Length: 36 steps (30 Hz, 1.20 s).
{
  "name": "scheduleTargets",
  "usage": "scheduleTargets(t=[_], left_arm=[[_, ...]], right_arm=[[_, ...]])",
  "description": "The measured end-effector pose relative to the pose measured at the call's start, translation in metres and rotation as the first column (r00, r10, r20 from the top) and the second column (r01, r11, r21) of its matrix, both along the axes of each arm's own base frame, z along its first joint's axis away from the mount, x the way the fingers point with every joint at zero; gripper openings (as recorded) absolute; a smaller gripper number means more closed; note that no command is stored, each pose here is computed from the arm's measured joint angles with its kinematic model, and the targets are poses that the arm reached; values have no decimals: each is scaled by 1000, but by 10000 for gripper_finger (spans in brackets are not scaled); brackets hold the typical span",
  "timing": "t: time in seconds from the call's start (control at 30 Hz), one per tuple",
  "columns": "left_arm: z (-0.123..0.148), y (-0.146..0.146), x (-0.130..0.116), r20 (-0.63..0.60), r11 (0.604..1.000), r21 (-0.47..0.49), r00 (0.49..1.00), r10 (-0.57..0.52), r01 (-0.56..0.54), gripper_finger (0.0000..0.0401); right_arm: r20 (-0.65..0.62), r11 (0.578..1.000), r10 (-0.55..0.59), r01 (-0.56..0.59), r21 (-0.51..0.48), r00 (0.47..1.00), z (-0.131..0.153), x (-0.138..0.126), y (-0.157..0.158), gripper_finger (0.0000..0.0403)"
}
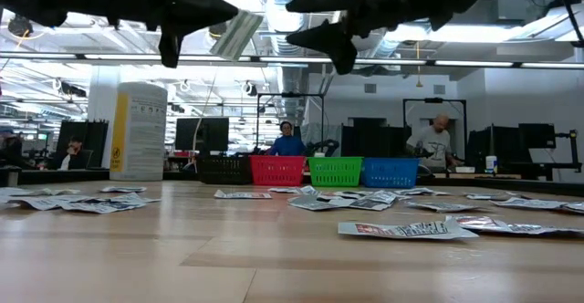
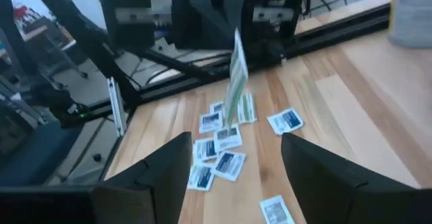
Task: Pick & Place First Aid Supplies
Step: Put the top bandage pack into the blue bin
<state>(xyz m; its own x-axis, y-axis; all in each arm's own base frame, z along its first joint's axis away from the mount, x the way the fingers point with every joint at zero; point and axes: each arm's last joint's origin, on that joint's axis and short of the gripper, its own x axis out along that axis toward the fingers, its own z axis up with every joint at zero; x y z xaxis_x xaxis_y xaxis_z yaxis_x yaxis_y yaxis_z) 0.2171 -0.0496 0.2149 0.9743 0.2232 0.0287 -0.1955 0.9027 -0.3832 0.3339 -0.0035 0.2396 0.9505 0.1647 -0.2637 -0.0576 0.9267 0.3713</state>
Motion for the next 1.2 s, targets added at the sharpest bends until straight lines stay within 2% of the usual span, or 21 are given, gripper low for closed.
scheduleTargets(t=[0.23, 0.5, 0.8, 1.1, 1.2], left_arm=[[5, 0, 0, 48, 1000, -15, 999, 0, 1, 6], [11, 0, -1, 116, 999, -35, 993, 1, 3, 7], [12, 0, -1, 125, 1000, -31, 992, 1, 2, 7], [12, 0, -1, 125, 1000, -31, 992, 1, 3, 7], [12, 0, -1, 125, 1000, -31, 992, 1, 3, 7]], right_arm=[[132, 1000, 17, -17, -1, 991, 0, 11, 0, 213], [158, 1000, 18, -21, 18, 987, 4, 35, 1, 204], [186, 997, 41, -51, 49, 982, 14, 57, 3, 188], [147, 998, 35, -43, 52, 989, 11, 57, 1, 153], [104, 998, 30, -36, 55, 994, 7, 56, -1, 109]])
